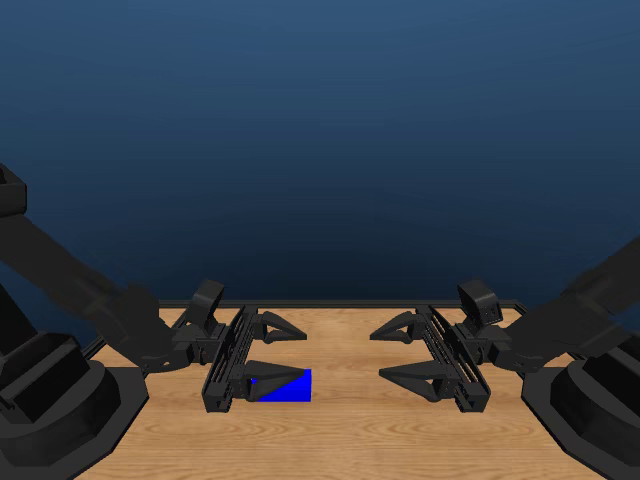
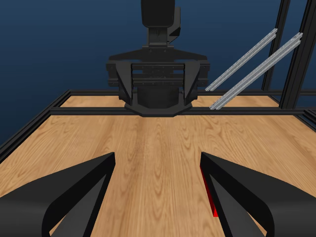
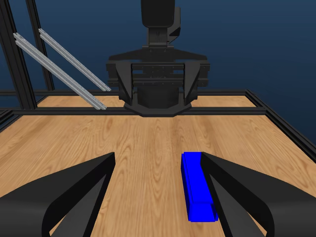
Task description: Insert peg into socket
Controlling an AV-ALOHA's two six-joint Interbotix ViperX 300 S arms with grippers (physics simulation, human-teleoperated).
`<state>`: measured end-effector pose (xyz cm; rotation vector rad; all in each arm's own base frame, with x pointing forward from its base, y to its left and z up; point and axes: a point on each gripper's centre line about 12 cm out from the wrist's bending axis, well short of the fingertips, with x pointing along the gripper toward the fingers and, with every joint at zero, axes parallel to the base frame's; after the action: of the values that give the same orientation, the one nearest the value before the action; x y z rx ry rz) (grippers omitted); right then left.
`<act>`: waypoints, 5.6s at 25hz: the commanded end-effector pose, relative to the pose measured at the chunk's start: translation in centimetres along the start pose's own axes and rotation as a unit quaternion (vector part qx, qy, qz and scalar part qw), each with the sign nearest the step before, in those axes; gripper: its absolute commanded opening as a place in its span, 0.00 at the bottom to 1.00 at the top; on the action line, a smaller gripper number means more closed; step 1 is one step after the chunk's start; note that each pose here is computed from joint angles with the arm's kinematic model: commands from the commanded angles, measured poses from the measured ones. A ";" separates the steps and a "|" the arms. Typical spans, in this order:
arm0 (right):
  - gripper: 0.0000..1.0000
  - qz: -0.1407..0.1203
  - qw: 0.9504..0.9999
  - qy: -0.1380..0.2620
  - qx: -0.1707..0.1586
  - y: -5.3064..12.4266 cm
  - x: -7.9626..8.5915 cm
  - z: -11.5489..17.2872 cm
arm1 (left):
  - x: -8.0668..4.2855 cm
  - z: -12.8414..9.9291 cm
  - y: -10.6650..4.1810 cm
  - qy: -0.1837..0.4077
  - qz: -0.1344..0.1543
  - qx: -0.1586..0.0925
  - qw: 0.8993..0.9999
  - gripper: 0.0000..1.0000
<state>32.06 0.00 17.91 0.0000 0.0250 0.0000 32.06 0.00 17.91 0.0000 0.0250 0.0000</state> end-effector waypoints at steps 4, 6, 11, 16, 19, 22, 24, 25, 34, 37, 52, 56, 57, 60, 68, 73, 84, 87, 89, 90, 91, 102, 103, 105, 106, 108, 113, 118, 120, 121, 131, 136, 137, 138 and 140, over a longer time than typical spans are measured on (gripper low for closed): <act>1.00 -0.031 0.997 0.033 0.064 0.4 -0.3 0.2 | 0.4 0.9 -0.2 -0.070 0.009 -0.053 0.996 1.00; 1.00 -0.034 0.996 0.038 0.068 0.3 -0.4 0.1 | 0.6 0.7 0.0 -0.065 0.010 -0.056 0.996 1.00; 1.00 -0.031 0.996 0.046 0.066 0.5 -0.5 0.3 | 0.5 -3.0 3.1 0.072 0.084 -0.083 0.990 1.00; 1.00 -0.026 0.997 0.055 0.056 0.7 -1.0 0.3 | -0.3 -6.9 5.9 0.190 0.131 -0.103 0.968 1.00; 1.00 -0.017 0.997 0.055 0.051 1.3 -1.1 0.9 | -0.4 -8.8 6.7 0.234 0.137 -0.117 0.955 1.00; 1.00 -0.014 0.996 0.062 0.056 1.7 -1.3 0.9 | -0.9 -10.9 7.0 0.274 0.138 -0.129 0.943 1.00; 1.00 -0.018 0.995 0.077 0.068 1.8 -1.6 0.1 | -1.3 -12.5 6.5 0.295 0.130 -0.148 0.935 1.00; 1.00 -0.019 0.994 0.083 0.072 1.9 -1.7 -0.1 | -1.4 -12.8 6.3 0.294 0.125 -0.157 0.935 1.00; 1.00 -0.032 0.979 0.136 0.148 3.6 -3.1 -4.2 | -3.3 -14.9 3.7 0.298 0.078 -0.200 0.930 0.00; 1.00 -0.030 0.972 0.160 0.168 4.8 -3.5 -6.0 | -3.2 -14.5 3.1 0.293 0.069 -0.193 0.934 0.00; 1.00 -0.036 0.949 0.213 0.231 10.4 -5.4 -14.5 | -1.1 -9.2 -2.0 0.250 0.023 -0.188 0.950 0.00; 1.00 -0.043 0.946 0.206 0.246 11.6 -5.3 -17.5 | -1.2 -7.8 -4.9 0.248 -0.012 -0.178 0.952 0.00; 1.00 -0.045 0.949 0.199 0.239 11.5 -5.1 -17.7 | -1.1 -7.4 -5.3 0.244 -0.017 -0.177 0.953 0.00; 0.00 -0.042 0.961 0.183 0.202 12.0 -4.3 -16.7 | -1.3 -6.9 -7.1 0.251 -0.037 -0.172 0.952 0.00; 0.00 -0.020 0.982 0.142 0.124 12.2 -0.9 -8.7 | -0.5 -3.4 -9.9 0.227 -0.073 -0.151 0.959 0.00; 0.00 -0.011 0.987 0.130 0.090 11.5 0.9 -4.6 | -0.1 -1.6 -10.3 0.206 -0.081 -0.148 0.964 0.00; 0.00 0.021 0.988 0.135 0.070 12.0 6.3 -2.8 | -0.1 -1.2 -10.3 0.198 -0.079 -0.138 0.967 0.00; 0.00 0.023 0.987 0.142 0.072 11.8 7.6 -3.8 | 0.0 -0.6 -10.5 0.188 -0.084 -0.130 0.970 0.00; 0.00 0.024 0.986 0.145 0.078 11.8 8.1 -4.2 | -0.1 0.0 -10.7 0.178 -0.088 -0.132 0.971 0.00; 0.00 0.026 0.986 0.147 0.077 11.7 8.3 -4.2 | 0.0 -0.2 -10.8 0.184 -0.090 -0.128 0.970 0.00; 0.00 0.026 0.985 0.152 0.075 11.6 8.3 -4.3 | -0.1 0.1 -11.0 0.180 -0.093 -0.128 0.971 0.00; 0.00 0.072 0.984 0.151 0.064 13.2 12.5 -1.3 | 1.5 -1.9 -11.9 0.226 -0.078 -0.158 0.958 0.00; 0.00 0.075 0.984 0.150 0.061 13.4 12.9 -1.2 | 1.4 -2.1 -12.0 0.230 -0.079 -0.158 0.957 0.00; 0.00 0.083 0.982 0.158 0.061 14.0 13.2 -1.3 | 1.3 -2.2 -12.4 0.232 -0.081 -0.163 0.956 0.00; 0.82 0.084 0.979 0.172 0.068 13.9 12.7 -1.8 | 1.2 -2.2 -12.5 0.230 -0.083 -0.165 0.955 0.00; 1.00 0.086 0.976 0.181 0.080 14.0 12.0 -1.5 | 1.3 -2.3 -12.3 0.229 -0.076 -0.172 0.955 0.00; 1.00 0.074 0.962 0.231 0.122 13.6 8.2 -3.1 | 0.8 -3.5 -12.7 0.232 -0.076 -0.172 0.954 0.00; 1.00 0.060 0.954 0.238 0.170 13.2 5.0 -3.8 | 1.4 -3.1 -12.9 0.215 -0.077 -0.177 0.957 0.00; 1.00 0.053 0.946 0.262 0.181 13.2 4.0 -5.5 | 1.6 -2.9 -12.7 0.212 -0.074 -0.178 0.958 0.00; 1.00 0.047 0.944 0.265 0.193 13.2 3.9 -6.0 | 1.6 -2.5 -12.9 0.202 -0.078 -0.178 0.960 0.00; 0.00 0.057 0.944 0.262 0.193 13.8 5.9 -6.0 | 1.8 -2.9 -12.9 0.208 -0.077 -0.175 0.959 0.00; 0.00 0.076 0.948 0.262 0.162 13.5 8.1 -3.3 | 1.8 -2.8 -13.2 0.204 -0.079 -0.180 0.959 0.00; 0.00 0.076 0.949 0.263 0.159 13.5 8.6 -3.6 | 1.5 -3.6 -13.1 0.215 -0.076 -0.177 0.957 0.00; 0.00 0.077 0.949 0.261 0.157 13.5 9.2 -3.1 | 1.6 -3.0 -13.3 0.204 -0.081 -0.180 0.959 0.00; 0.00 0.080 0.947 0.270 0.152 13.9 11.1 -3.6 | 1.8 -2.7 -13.3 0.205 -0.080 -0.181 0.959 0.00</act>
<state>40.92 14.12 12.62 0.3166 0.6061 0.1561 33.08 -13.09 13.54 -0.3560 0.5013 -0.1470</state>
